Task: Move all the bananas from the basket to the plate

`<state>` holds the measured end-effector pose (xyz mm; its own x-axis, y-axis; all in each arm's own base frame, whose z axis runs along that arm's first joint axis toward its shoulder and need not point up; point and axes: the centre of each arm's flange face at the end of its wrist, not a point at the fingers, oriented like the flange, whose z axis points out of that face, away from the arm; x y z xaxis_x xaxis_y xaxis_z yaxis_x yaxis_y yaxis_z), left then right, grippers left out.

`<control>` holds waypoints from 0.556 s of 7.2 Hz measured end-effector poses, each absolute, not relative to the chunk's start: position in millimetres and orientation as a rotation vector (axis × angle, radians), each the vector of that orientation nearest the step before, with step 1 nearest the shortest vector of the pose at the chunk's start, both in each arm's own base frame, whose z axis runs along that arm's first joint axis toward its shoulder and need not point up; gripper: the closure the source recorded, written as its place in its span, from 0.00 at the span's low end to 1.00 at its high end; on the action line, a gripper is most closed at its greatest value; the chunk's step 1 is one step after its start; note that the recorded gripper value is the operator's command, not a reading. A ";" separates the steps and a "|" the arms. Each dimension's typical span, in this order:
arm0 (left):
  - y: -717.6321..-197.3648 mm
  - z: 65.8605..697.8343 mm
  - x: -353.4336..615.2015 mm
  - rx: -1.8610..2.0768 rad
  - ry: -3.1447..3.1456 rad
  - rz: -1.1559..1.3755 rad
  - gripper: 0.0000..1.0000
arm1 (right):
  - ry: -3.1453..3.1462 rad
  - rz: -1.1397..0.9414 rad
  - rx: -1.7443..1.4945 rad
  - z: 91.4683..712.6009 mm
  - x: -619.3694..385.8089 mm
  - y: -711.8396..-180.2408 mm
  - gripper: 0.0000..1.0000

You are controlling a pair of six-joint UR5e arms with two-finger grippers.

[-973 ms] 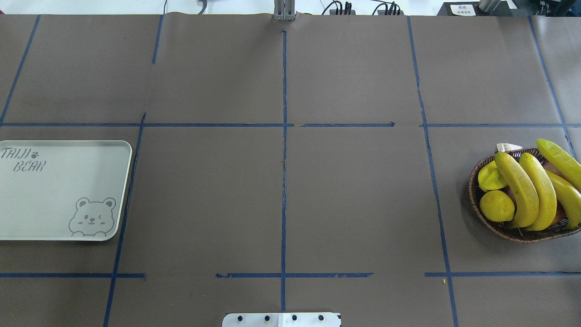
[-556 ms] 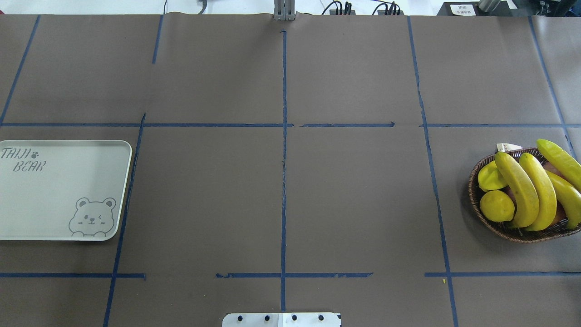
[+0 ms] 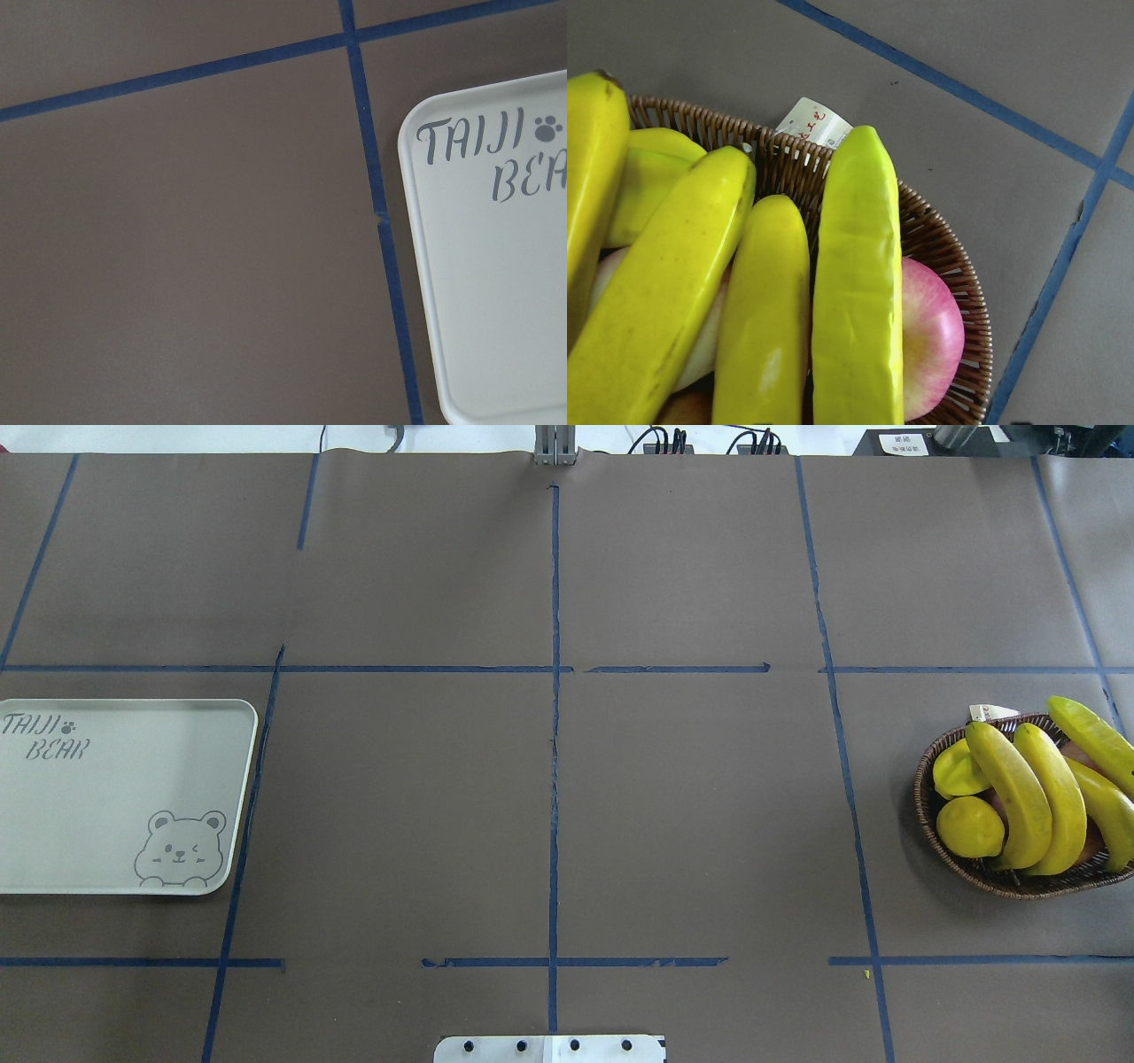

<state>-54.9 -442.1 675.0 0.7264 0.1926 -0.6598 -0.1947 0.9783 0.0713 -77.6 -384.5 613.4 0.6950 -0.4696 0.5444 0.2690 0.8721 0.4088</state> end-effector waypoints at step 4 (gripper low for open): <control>-441.2 680.1 -54.7 -0.012 0.730 0.212 0.00 | -0.633 -0.514 0.313 630.9 -89.0 -384.0 0.21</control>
<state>-54.7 -441.2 680.1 0.7249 0.1881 -0.6627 -0.1965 0.9785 0.0629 -89.0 -384.0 630.9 0.6882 -0.5441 0.4799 0.3582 0.8301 0.4274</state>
